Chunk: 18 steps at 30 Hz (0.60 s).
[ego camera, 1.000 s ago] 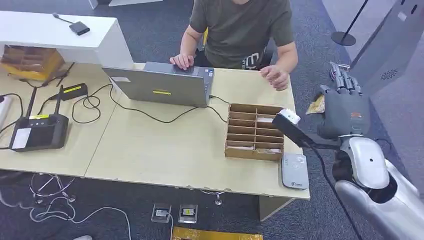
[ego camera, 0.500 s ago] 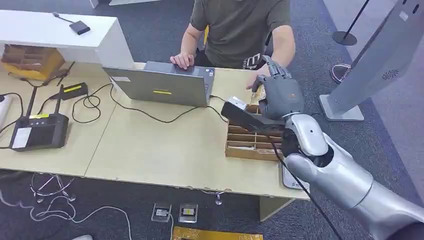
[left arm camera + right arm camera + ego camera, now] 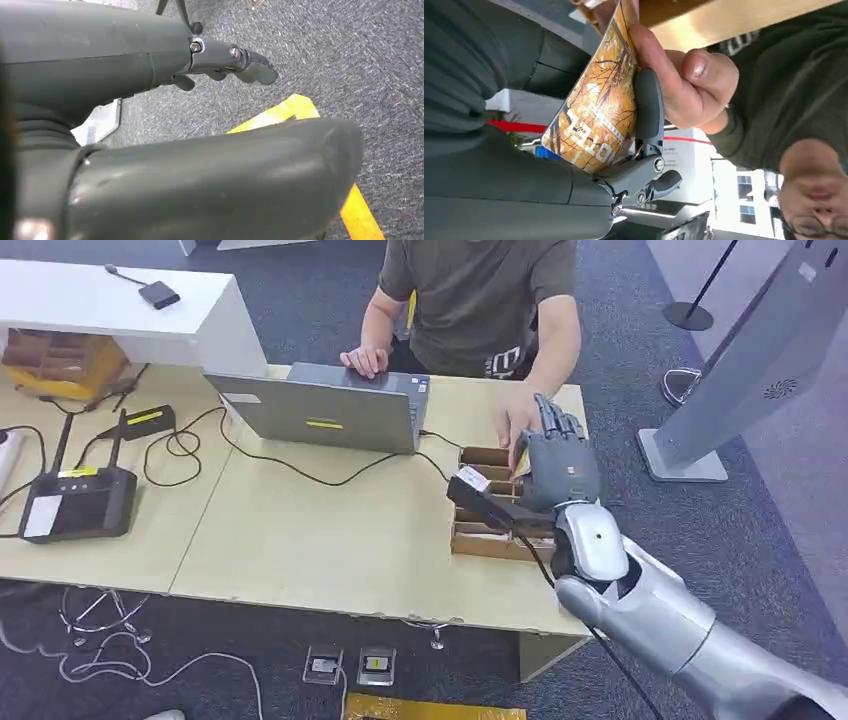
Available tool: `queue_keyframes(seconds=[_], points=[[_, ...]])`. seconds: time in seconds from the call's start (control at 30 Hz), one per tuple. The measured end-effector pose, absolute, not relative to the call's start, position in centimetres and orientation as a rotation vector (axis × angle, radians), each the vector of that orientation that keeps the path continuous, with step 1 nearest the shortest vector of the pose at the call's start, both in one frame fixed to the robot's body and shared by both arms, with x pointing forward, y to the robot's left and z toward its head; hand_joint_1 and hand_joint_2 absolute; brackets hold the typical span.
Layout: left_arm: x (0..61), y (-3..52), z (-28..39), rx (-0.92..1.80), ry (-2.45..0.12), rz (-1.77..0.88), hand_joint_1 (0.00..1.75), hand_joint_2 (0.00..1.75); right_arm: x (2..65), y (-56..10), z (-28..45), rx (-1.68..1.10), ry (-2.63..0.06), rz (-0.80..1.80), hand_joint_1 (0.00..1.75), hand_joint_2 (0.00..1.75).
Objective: Pass the card to the sensor for recognition and then transmit it.
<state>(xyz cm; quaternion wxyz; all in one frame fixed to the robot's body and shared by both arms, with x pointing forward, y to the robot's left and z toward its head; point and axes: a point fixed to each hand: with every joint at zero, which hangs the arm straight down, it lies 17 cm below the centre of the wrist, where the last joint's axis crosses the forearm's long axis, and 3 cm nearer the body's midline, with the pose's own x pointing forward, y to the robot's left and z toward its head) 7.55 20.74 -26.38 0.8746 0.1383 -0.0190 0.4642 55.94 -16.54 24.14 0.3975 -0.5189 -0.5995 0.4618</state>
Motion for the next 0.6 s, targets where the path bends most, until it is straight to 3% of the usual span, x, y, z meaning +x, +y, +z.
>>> queue_keyframes(seconds=[0.03, 0.07, 0.1, 0.13, 0.17, 0.27, 0.3, 0.6], points=[[7.5, 20.8, -26.4, 0.29, -0.04, 0.969, 0.0, 0.0, 55.9, -17.0, 23.7, -1.316, -1.506, 1.167, 1.75, 1.75], [7.5, 20.9, -26.4, 0.291, -0.04, 0.969, 0.0, 0.0, 55.8, -17.4, 23.3, -1.318, -1.495, 1.166, 1.41, 1.75], [7.5, 21.0, -26.4, 0.292, -0.041, 0.968, 0.0, 0.0, 55.7, -17.8, 23.0, -1.322, -1.485, 1.164, 1.05, 1.75], [7.5, 21.1, -26.4, 0.293, -0.043, 0.966, 0.0, 0.0, 55.7, -18.0, 22.8, -1.327, -1.479, 1.163, 0.14, 1.75], [7.5, 21.1, -26.4, 0.294, -0.043, 0.964, 0.0, 0.0, 55.6, -18.1, 22.7, -1.331, -1.475, 1.164, 0.0, 1.75], [7.4, 21.1, -26.4, 0.295, -0.038, 0.96, 0.0, 0.0, 55.3, -18.8, 22.3, -1.365, -1.467, 1.163, 0.0, 1.75], [7.5, 21.1, -26.4, 0.294, -0.04, 0.958, 0.0, 0.0, 55.2, -18.9, 22.2, -1.375, -1.464, 1.16, 0.0, 0.0], [8.3, 20.8, -26.5, 0.25, -0.071, 0.961, 0.0, 0.0, 54.0, -21.4, 21.4, -1.383, -1.423, 1.09, 0.0, 0.0]])
